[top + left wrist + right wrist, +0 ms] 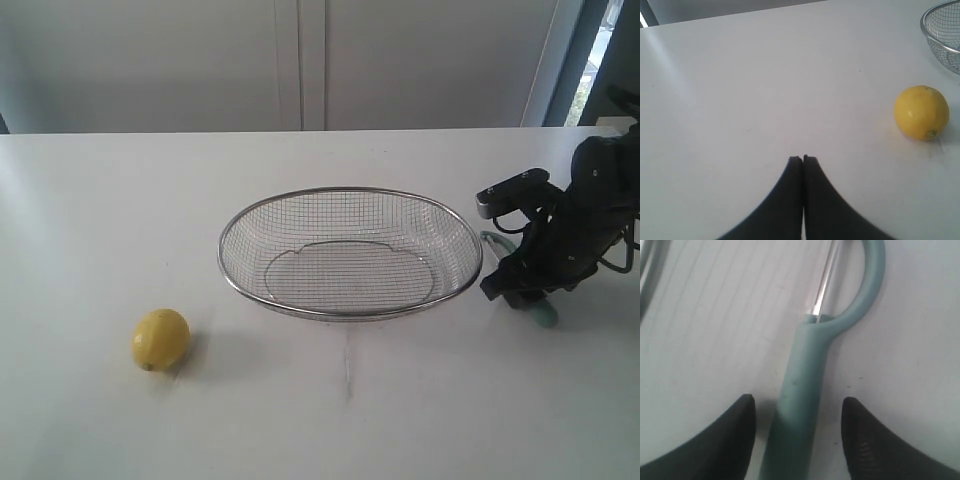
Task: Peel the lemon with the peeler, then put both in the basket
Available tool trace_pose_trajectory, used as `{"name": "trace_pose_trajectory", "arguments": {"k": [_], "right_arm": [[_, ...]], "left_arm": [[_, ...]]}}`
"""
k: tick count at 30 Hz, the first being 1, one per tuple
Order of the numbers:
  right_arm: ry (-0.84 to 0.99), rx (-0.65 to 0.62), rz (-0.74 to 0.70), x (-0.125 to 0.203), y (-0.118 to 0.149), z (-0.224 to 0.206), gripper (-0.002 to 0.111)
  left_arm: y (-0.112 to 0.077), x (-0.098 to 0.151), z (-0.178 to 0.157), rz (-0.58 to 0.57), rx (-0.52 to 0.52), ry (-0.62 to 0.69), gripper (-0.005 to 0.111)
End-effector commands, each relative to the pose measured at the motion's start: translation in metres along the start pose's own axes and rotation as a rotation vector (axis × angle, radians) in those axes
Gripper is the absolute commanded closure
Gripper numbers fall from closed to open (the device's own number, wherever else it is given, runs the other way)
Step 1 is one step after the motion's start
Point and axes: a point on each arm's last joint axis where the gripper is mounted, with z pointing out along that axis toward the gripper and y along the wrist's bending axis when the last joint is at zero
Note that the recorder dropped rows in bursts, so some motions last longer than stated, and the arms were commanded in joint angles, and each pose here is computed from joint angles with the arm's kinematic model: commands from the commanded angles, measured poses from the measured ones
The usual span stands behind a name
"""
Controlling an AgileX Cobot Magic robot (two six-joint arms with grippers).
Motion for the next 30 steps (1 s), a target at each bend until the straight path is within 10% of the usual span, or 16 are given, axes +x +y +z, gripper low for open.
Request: {"name": "trace_pose_trajectory", "arguments": {"k": [1,11,30], "right_arm": [[0.001,0.001,-0.004,0.0,0.0,0.001,0.065],[0.005,0.0,-0.004,0.0,0.0,0.002,0.107],[-0.064,0.029,0.0,-0.008,-0.004,-0.024,0.108]], "left_arm": [[0.0,0.001,0.0,-0.01,-0.001,0.0,0.106],[0.0,0.001,0.0,-0.01,-0.001,0.0,0.106],[0.0,0.001,0.0,-0.01,-0.001,0.0,0.106]]}}
